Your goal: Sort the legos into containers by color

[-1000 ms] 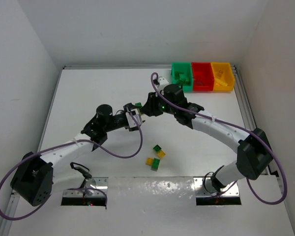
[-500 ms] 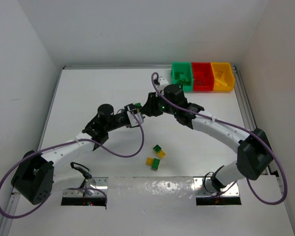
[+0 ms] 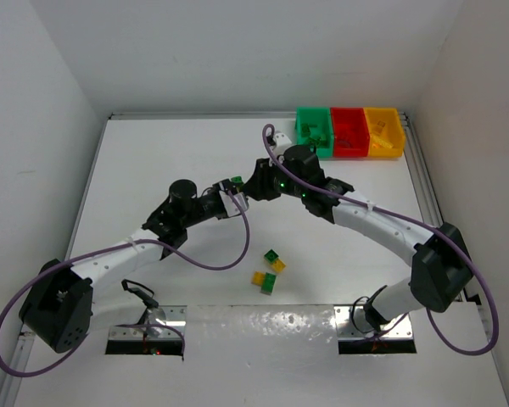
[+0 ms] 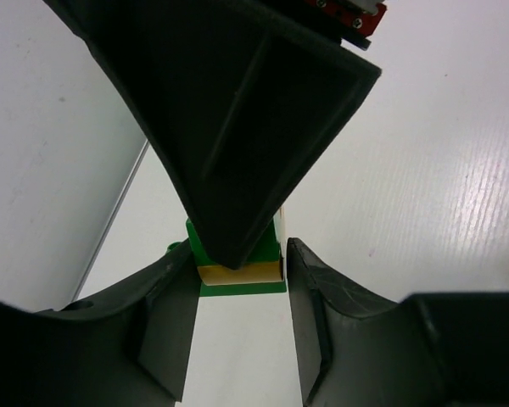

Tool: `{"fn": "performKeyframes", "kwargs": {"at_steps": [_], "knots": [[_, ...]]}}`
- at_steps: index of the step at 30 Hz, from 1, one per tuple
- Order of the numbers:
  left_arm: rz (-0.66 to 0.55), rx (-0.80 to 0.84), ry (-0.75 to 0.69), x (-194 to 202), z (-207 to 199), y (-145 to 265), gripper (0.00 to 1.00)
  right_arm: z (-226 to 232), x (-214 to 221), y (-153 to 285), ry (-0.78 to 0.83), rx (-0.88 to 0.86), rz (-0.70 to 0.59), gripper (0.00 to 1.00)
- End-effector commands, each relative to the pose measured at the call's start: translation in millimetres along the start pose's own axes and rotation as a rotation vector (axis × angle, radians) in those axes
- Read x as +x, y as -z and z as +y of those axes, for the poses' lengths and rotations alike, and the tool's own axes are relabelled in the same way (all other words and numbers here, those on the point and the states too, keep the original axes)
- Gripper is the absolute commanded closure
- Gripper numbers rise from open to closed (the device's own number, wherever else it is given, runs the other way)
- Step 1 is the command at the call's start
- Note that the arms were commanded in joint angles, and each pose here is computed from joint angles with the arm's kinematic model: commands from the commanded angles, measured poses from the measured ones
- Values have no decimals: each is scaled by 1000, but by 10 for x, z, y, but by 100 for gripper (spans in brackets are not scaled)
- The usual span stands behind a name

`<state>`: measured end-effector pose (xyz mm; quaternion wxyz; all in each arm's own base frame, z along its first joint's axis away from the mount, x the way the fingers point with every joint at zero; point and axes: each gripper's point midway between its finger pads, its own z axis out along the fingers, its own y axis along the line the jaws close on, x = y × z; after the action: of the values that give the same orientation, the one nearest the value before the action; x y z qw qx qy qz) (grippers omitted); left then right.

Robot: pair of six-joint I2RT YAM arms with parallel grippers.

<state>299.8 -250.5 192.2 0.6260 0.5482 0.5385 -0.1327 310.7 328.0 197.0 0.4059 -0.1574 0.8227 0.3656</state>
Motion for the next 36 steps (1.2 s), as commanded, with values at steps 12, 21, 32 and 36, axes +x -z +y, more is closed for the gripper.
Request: {"fn": "performKeyframes", "kwargs": {"at_steps": [12, 21, 32, 36], "knots": [[-34, -15, -20, -146, 68, -19, 99, 206, -305, 144, 25, -55, -111, 100], [82, -62, -20, 107, 100, 54, 100, 6, -583, 495, 44, 36, -216, 100], [134, -102, 17, 236, 123, 93, 100, -279, -740, 709, 42, 110, -253, 100], [142, -113, 26, 237, 147, 101, 100, -466, -764, 671, 67, 180, -258, 100]]}}
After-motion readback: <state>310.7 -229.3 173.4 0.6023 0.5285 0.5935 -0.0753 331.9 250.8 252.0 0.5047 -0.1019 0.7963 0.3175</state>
